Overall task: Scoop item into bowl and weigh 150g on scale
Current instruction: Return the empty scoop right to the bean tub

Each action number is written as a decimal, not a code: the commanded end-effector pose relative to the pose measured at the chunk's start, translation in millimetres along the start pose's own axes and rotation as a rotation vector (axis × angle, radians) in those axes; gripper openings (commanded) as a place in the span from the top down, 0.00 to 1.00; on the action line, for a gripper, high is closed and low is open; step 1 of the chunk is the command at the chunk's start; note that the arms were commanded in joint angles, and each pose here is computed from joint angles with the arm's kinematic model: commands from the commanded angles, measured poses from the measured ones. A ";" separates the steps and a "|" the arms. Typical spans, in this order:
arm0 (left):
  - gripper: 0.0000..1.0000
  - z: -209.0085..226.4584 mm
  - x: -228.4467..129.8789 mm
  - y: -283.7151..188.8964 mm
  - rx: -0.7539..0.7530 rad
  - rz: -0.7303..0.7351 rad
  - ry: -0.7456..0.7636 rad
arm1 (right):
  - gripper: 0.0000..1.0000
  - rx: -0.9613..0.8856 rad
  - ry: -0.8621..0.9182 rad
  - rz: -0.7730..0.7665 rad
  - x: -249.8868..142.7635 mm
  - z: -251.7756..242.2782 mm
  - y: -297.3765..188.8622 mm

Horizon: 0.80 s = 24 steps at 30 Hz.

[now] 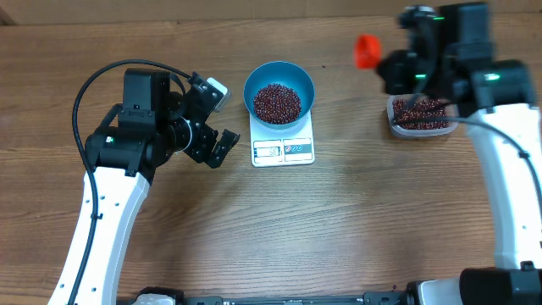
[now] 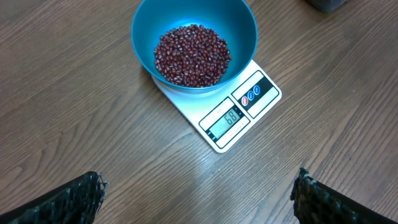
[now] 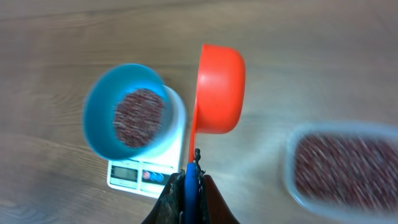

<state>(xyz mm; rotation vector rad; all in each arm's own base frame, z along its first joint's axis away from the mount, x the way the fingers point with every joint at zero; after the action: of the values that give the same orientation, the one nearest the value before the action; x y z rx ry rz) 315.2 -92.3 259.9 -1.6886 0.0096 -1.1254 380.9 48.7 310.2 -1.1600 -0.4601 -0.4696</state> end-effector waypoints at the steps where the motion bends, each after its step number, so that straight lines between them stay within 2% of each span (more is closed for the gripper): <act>1: 0.00 1.7 -1.3 2.2 -0.001 0.006 0.022 | 0.96 0.002 0.088 -0.014 2.4 -30.3 -18.6; 11: 0.01 1.7 -1.3 2.2 -0.001 0.006 0.022 | 0.96 -0.231 0.240 0.062 -33.5 -121.4 -4.4; 24: 0.00 1.7 -1.3 2.2 -0.001 0.006 0.022 | 0.96 -0.268 0.313 0.258 -72.0 -161.5 65.3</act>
<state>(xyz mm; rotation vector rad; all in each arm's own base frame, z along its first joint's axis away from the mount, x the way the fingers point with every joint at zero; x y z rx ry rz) 315.1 -92.3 259.8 -1.6888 0.0098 -1.1251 374.7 -69.1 183.5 -1.3339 -0.0080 -0.5134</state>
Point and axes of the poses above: each gripper's point midway between its finger pads, its own y axis out along the fingers, its own z axis along the line the jaws close on, x = y × z, the point moved 4 cm from there along -y, back along the fingers, and after that the axes turned 4 degrees about y, right-handed, at the moved point
